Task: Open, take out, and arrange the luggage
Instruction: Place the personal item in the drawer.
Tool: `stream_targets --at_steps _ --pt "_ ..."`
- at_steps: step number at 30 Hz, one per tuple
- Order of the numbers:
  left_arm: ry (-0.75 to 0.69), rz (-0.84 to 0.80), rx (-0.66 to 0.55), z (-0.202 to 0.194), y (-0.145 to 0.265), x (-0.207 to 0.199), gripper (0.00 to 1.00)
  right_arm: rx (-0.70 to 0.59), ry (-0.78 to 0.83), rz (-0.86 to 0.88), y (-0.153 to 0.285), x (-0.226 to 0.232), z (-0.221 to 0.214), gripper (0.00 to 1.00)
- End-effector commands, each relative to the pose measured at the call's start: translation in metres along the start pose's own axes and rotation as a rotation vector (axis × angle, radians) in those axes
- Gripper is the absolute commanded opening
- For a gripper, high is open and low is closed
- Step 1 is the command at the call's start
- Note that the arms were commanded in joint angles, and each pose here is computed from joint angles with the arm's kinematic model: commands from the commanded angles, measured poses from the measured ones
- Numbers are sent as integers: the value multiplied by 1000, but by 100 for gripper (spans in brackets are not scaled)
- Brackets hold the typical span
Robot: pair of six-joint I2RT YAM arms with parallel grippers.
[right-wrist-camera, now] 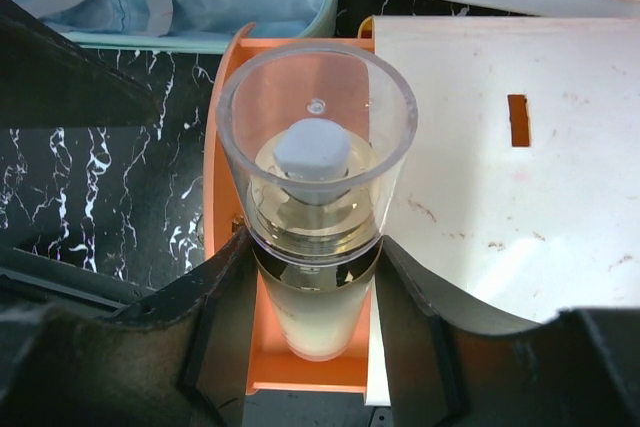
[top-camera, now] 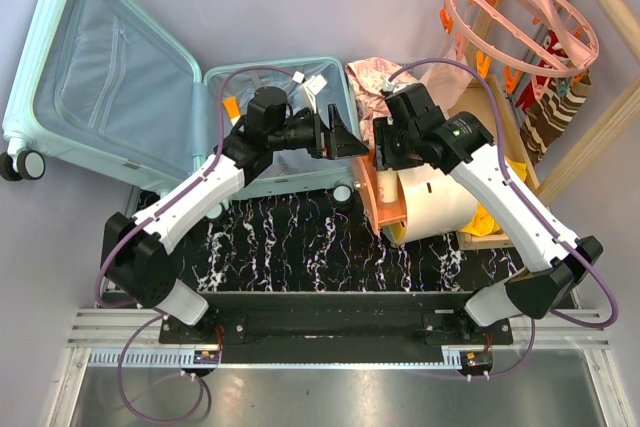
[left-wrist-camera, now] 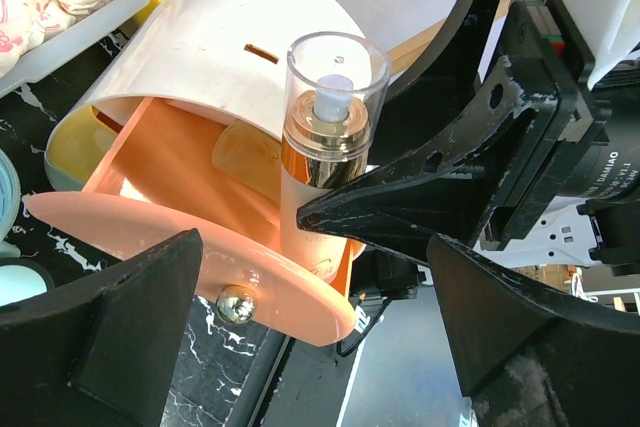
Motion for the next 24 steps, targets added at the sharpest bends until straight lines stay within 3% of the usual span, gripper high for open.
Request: stream_targets --at_steps 1,7,12,24 --pt "-68 -86 -10 2 6 -20 99 -45 -4 17 18 2 10 2" --pt "-64 -87 4 0 4 -18 99 -3 24 35 16 4 7 5" --pt "-72 -131 24 -2 1 -15 99 -3 35 30 16 3 8 24" --pt "-66 -149 35 -2 -4 -12 99 -13 38 11 15 2 13 44"
Point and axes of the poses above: each gripper's point midway between its finger pads, its own y axis back along the fingers, its own x axis along the line the jaws close on, z = x × y, the point moved 7 cm from there along y, back along the fingers, and after that the axes turned 15 degrees about y, right-handed, at the moved point
